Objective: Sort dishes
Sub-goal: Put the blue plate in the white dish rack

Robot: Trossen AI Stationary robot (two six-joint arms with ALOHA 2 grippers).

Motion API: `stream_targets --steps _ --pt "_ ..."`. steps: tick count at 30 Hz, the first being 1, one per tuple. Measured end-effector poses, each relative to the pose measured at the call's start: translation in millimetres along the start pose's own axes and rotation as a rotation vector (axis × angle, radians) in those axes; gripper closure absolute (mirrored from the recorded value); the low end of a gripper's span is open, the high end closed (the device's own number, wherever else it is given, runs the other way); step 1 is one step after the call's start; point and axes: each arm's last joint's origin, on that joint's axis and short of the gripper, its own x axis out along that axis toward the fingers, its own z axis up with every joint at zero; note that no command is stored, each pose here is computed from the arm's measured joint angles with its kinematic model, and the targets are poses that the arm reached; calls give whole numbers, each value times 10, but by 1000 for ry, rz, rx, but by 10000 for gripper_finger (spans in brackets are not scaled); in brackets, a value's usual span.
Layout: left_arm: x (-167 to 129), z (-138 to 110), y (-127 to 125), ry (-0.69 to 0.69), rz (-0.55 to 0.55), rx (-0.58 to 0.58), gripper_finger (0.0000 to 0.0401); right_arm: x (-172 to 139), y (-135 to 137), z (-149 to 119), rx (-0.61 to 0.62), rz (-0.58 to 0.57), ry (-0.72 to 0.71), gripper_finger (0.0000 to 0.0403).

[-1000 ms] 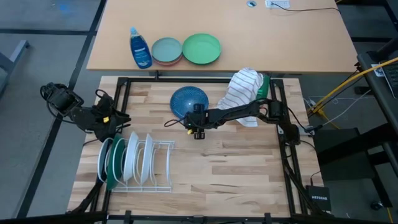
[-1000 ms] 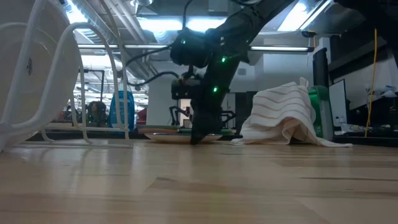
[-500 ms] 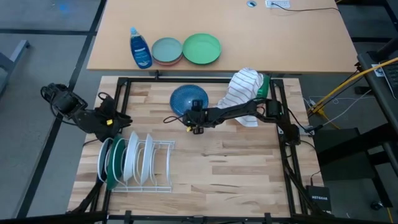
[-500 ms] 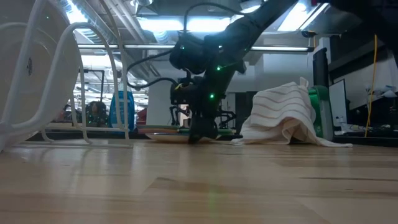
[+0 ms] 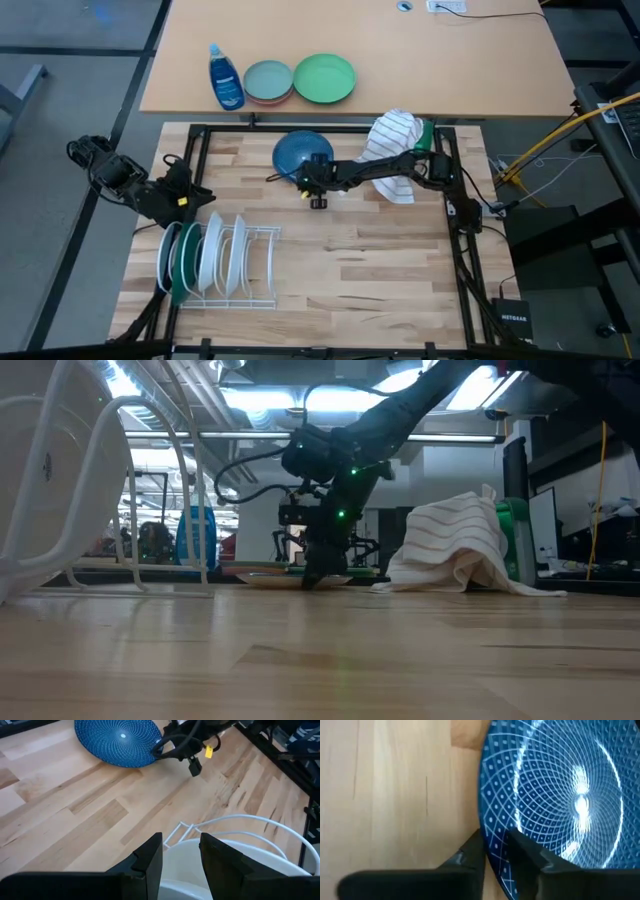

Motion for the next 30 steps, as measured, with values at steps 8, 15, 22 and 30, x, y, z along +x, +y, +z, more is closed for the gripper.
stream_targets --steps 8,15,22,30 --pt "1 -1 0 0 0 0 281 -40 107 45 -42 -21 -4 365" --pt "1 -1 0 0 0 0 281 -91 279 96 -86 -35 -6 372" --pt "1 -1 0 0 0 51 281 -173 529 164 -136 -34 -23 384" --pt "1 -1 0 0 0 52 281 -284 830 229 -187 -6 -54 387"
